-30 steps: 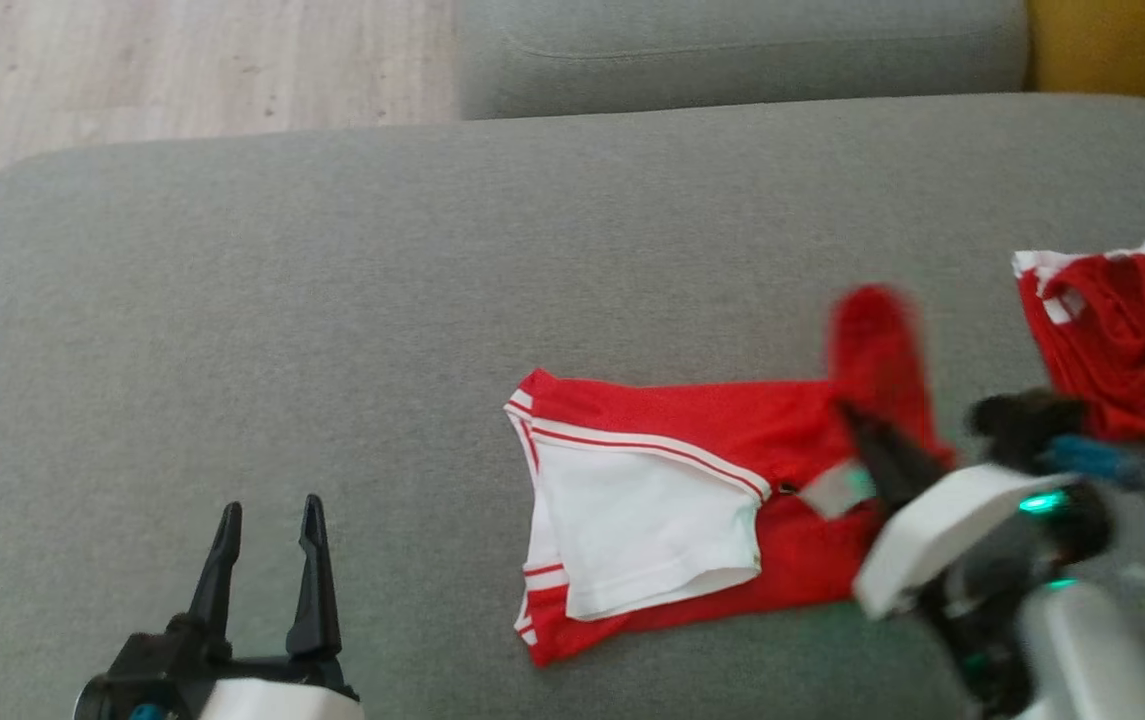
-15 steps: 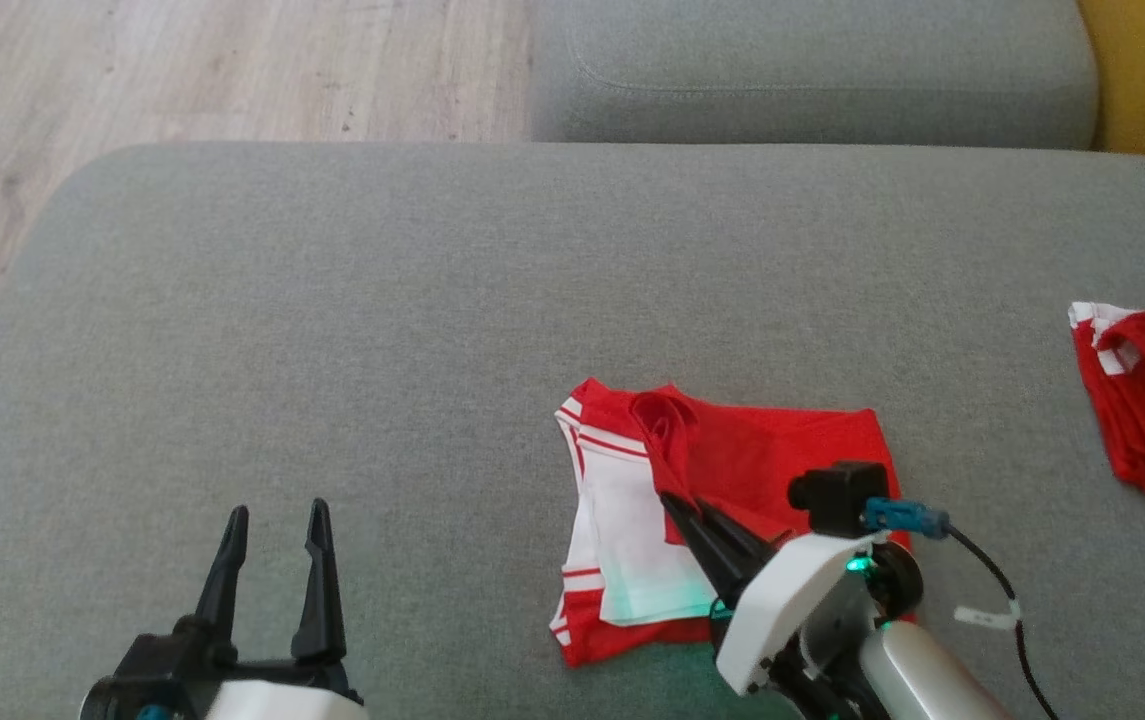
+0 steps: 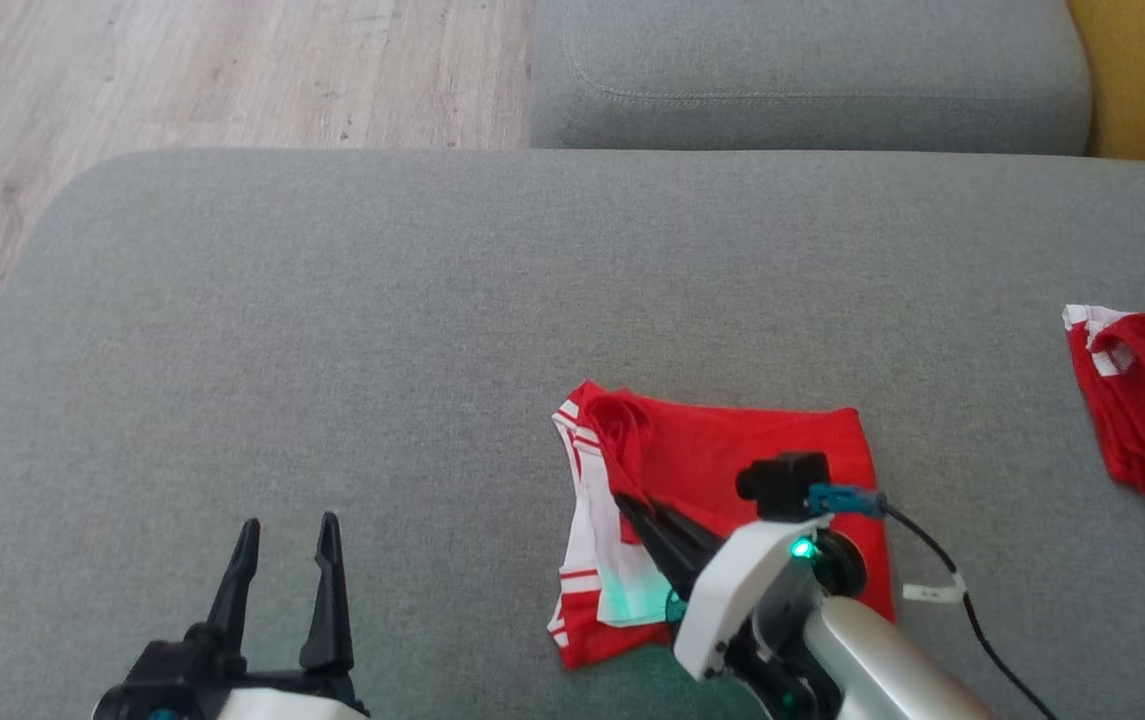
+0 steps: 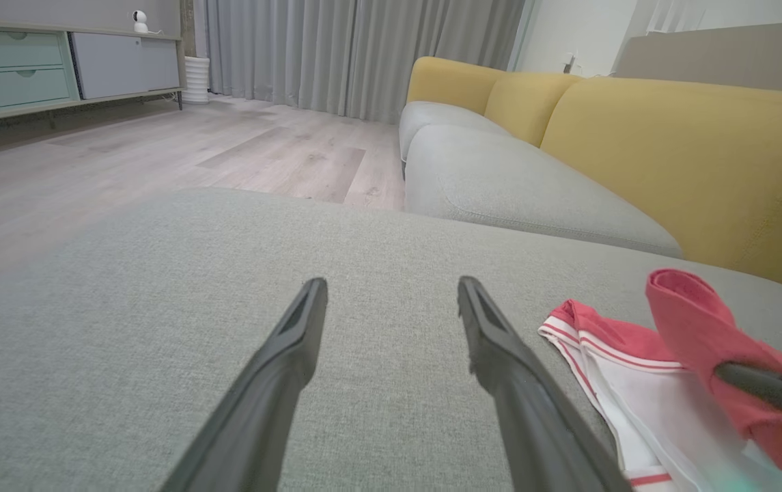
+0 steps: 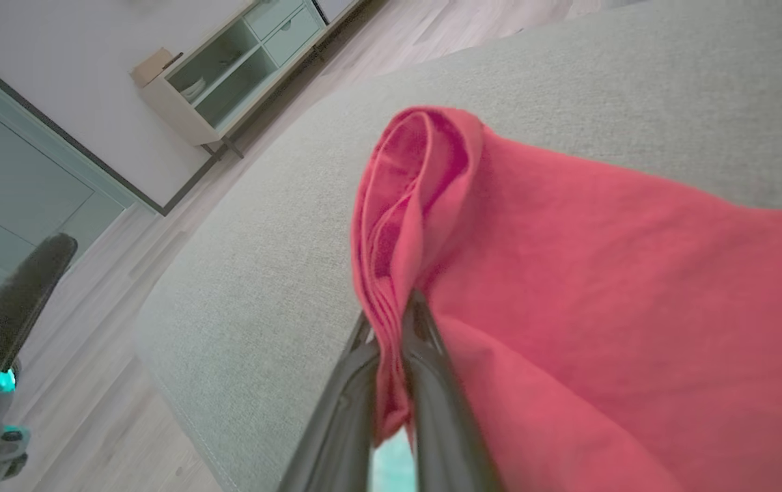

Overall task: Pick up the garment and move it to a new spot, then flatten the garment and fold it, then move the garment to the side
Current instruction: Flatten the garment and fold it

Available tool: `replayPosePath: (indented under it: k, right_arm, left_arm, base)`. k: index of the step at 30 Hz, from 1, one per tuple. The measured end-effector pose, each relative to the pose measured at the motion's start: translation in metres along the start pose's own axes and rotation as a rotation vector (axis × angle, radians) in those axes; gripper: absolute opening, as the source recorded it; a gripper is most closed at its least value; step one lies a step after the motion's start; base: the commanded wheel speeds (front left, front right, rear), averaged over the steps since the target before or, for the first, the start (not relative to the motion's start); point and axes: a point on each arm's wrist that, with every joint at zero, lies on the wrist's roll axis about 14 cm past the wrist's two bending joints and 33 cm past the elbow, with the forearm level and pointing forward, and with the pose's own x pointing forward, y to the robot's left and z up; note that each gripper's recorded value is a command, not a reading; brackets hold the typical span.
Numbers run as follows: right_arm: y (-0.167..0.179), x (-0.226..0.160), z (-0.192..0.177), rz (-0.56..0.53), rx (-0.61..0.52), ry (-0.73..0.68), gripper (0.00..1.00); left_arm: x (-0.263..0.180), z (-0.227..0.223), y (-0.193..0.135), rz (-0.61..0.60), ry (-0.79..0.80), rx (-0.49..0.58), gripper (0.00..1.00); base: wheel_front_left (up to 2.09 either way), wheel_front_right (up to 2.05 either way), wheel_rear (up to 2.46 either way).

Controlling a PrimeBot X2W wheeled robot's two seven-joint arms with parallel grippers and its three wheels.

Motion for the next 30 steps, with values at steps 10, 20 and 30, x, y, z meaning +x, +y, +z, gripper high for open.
replayPosePath:
  k: [10,20,30]
  right_arm:
    - [0.002,0.011,0.031,0.029,0.057,-0.142,1.00]
    - [-0.070,-0.017,0.080,-0.203,-0.069,-0.374,1.00]
    - [-0.130,-0.095,0.084,-0.482,-0.152,-0.501,1.00]
  left_arm:
    - [0.002,-0.009,-0.007,-0.026,0.029,-0.004,1.00]
    - [0.008,-0.009,-0.016,-0.061,0.028,0.000,1.00]
    - [0.010,-0.015,-0.042,-0.144,0.041,0.002,1.00]
  base:
    - [0.00,0.00,0.00]
    - [0.00,0.00,0.00]
    - [0.00,0.00,0.00]
